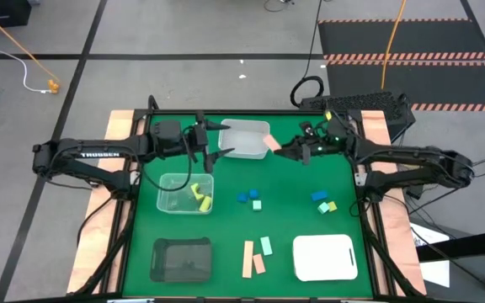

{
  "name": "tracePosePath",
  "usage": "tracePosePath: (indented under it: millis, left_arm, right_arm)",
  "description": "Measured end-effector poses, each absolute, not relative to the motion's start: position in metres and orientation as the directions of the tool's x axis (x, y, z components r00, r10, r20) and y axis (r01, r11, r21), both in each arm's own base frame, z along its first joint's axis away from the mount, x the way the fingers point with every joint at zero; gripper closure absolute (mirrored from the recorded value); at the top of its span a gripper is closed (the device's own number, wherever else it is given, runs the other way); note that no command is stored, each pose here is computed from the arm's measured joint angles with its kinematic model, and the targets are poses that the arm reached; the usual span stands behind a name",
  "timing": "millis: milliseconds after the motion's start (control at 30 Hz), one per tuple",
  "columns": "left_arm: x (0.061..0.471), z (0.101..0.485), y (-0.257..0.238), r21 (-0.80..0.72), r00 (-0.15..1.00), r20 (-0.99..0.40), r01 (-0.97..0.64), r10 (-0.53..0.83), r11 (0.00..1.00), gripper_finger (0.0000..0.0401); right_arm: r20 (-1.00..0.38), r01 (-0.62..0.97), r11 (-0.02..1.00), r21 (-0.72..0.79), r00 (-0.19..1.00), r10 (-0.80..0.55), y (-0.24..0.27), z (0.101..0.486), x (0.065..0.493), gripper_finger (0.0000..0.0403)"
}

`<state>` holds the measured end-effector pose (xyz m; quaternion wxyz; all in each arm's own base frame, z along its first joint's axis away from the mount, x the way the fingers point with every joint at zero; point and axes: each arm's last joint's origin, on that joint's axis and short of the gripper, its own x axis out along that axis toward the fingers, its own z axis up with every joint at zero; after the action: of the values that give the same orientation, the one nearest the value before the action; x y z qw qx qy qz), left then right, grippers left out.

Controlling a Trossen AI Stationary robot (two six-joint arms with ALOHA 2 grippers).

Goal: Sort & place blocks by color
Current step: Put the top right brown rectangular block into the black bin

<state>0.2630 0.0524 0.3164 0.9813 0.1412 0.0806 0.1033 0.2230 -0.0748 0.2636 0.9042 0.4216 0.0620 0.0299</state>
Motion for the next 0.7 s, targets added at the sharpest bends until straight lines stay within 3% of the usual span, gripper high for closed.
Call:
tracePosePath:
  millis: [467,700]
  left_arm:
    - [0.286,0.288,0.057,0.270,0.976,-0.218,0.032,0.029,0.962,0.0080]
    - [0.295,0.275,0.054,0.266,0.962,-0.259,0.152,-0.081,0.952,0.0080]
  right_arm:
    - [-0.178,-0.077,0.512,0.856,0.885,0.431,-0.074,0.254,0.270,0.0294]
    - [-0.202,-0.027,0.455,0.890,0.872,0.446,-0.078,0.238,0.283,0.0294]
